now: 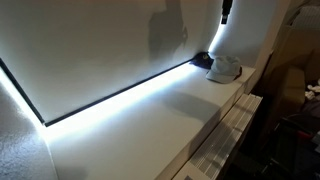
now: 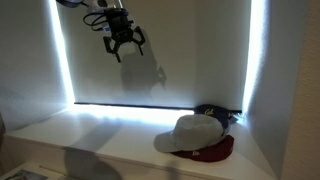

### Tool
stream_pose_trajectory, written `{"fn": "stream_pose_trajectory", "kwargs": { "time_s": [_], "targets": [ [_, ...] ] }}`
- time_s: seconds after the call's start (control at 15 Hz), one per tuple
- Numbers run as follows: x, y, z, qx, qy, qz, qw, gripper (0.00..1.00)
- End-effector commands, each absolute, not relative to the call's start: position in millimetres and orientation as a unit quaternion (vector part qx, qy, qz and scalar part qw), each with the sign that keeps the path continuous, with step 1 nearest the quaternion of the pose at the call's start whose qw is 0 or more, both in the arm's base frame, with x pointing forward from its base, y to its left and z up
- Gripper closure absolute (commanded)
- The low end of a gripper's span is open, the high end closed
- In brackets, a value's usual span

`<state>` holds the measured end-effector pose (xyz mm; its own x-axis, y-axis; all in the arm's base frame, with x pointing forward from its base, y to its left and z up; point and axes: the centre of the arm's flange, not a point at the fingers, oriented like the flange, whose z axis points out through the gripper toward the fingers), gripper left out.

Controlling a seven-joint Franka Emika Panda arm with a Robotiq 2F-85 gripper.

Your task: Move the light grey cap to the left side of the windowsill

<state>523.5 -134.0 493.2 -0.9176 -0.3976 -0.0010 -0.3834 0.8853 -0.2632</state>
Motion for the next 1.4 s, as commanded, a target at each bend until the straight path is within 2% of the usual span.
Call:
{"fn": "stream_pose_trajectory", "kwargs": {
  "time_s": [0.0, 0.27, 0.33, 0.47, 0.73, 0.87, 1.0, 1.27, 1.33],
  "targets": [
    [524.4, -226.3, 485.1, -0.111, 0.987, -0.107, 0.036, 0.00],
    [495.2, -346.8, 471.9, 0.002, 0.997, -0.083, 0.004, 0.00],
    [483.3, -302.8, 475.5, -0.037, 0.994, -0.100, 0.015, 0.00],
    [474.1, -341.7, 467.2, -0.004, 0.995, -0.096, 0.007, 0.00],
    [482.6, -341.3, 465.6, -0.005, 0.995, -0.096, 0.004, 0.00],
    [471.0, -355.7, 471.8, -0.001, 0.995, -0.086, 0.043, 0.00],
    [493.8, -365.4, 452.1, 0.020, 0.996, -0.079, 0.044, 0.00],
    [540.6, -386.9, 378.7, 0.057, 0.993, -0.091, -0.041, 0.00],
    [500.8, -371.2, 410.1, 0.034, 0.996, -0.080, -0.009, 0.00]
  ]
}}
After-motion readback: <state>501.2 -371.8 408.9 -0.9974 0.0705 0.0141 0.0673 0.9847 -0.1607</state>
